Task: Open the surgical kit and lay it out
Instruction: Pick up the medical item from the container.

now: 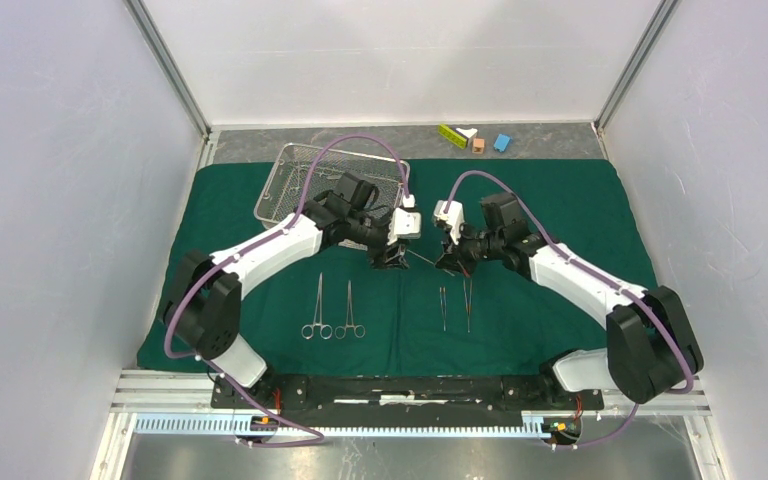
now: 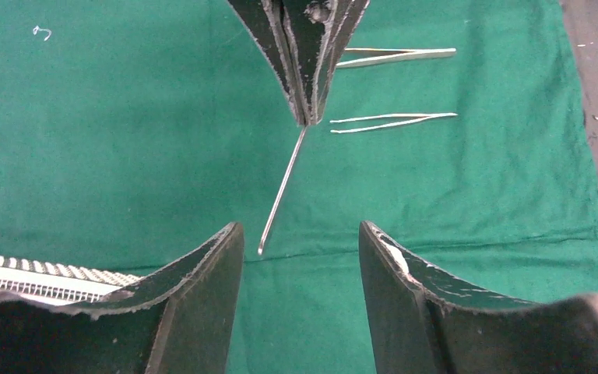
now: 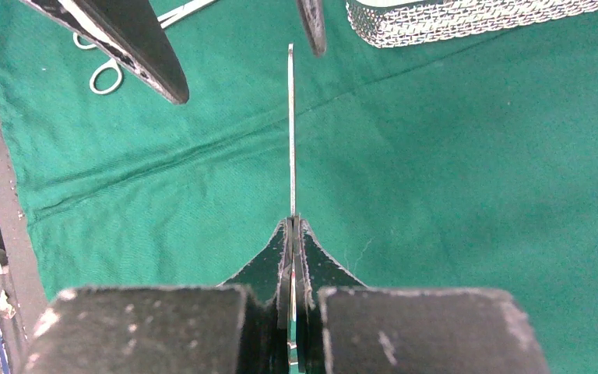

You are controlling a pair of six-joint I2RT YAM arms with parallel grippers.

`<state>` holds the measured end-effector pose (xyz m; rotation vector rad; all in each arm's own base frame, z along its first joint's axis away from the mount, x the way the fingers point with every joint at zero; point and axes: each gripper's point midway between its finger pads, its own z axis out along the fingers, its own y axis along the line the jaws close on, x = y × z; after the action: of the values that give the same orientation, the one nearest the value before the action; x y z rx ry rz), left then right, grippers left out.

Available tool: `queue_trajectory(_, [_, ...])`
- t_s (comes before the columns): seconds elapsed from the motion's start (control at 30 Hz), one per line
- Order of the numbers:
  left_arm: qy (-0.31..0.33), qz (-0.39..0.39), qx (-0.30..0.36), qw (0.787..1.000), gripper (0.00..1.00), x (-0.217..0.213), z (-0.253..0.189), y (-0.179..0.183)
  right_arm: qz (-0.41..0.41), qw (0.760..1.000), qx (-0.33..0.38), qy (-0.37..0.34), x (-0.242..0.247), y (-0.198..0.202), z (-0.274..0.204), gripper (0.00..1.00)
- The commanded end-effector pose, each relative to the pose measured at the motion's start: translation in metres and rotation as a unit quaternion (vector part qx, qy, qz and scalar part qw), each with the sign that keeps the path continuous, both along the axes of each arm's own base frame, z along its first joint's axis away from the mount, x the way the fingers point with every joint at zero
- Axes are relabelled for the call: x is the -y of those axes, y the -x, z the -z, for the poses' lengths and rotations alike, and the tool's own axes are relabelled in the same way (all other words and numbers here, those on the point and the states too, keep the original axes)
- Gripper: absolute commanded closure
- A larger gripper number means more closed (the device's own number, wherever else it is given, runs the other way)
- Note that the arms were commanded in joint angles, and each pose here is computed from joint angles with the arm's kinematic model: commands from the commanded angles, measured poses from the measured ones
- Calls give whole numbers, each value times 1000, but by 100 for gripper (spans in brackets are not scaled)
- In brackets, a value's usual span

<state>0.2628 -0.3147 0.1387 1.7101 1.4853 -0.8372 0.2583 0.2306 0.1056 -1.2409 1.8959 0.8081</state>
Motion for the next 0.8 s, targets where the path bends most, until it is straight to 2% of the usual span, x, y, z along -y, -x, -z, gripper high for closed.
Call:
queue_trajectory(0.0, [23, 43, 5, 999, 38, 12, -1, 8, -12, 999, 27, -25, -5, -1, -17, 100])
queue_trajectory(0.5, [21, 45, -10, 999, 55, 22, 3, 5, -14, 999, 23, -26, -4, 1, -14, 100])
queue_trajectory(0.77, [14, 39, -7, 999, 77, 25, 7, -3, -16, 999, 22, -27, -5, 3, -14, 100])
